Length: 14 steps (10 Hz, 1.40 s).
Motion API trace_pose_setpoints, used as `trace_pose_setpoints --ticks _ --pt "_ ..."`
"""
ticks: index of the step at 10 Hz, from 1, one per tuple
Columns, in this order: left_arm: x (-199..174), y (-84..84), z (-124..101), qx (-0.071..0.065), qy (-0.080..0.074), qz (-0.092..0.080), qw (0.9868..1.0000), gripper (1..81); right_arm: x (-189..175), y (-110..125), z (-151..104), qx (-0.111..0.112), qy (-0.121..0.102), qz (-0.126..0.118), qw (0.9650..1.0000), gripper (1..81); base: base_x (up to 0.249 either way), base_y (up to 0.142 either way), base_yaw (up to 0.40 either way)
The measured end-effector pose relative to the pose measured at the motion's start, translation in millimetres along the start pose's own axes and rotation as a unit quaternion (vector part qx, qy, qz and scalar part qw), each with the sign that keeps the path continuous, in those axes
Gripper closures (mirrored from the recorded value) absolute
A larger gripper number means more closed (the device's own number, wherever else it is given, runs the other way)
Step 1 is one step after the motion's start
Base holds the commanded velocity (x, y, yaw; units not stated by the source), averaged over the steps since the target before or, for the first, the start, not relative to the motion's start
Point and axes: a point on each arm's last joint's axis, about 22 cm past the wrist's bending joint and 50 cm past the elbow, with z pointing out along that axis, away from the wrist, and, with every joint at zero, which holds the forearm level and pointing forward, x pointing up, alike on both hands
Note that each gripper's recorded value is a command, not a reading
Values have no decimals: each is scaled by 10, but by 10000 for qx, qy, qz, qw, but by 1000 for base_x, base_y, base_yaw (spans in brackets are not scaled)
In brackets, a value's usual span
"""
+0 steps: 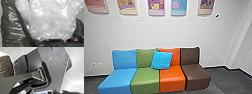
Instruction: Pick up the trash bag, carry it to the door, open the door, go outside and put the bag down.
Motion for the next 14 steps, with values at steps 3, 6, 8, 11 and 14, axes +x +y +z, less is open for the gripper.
trace_pose_setpoints --ticks 3,6,8,11,14 --pt "-90 8 8 -11 -57 -31 10000 811 -99 17 0 -11 -71 22 10000 10 0 0 -216" --pt "2 17 6 -8 7 -18 10000 811 -139 -32 21 20 -86 28 10000 10 0 0 -260" --pt "-25 23 9 -15 -14 -20 10000 811 -151 0 12 -2 -92 35 10000 10 0 0 -267" --pt "-63 43 20 -22 -25 -34 10000 811 -191 -150 67 87 -121 37 9999 10 0 0 -269" --pt "-42 29 20 8 24 -34 10000 811 -207 -238 155 32 -97 33 9999 10 0 0 -265"
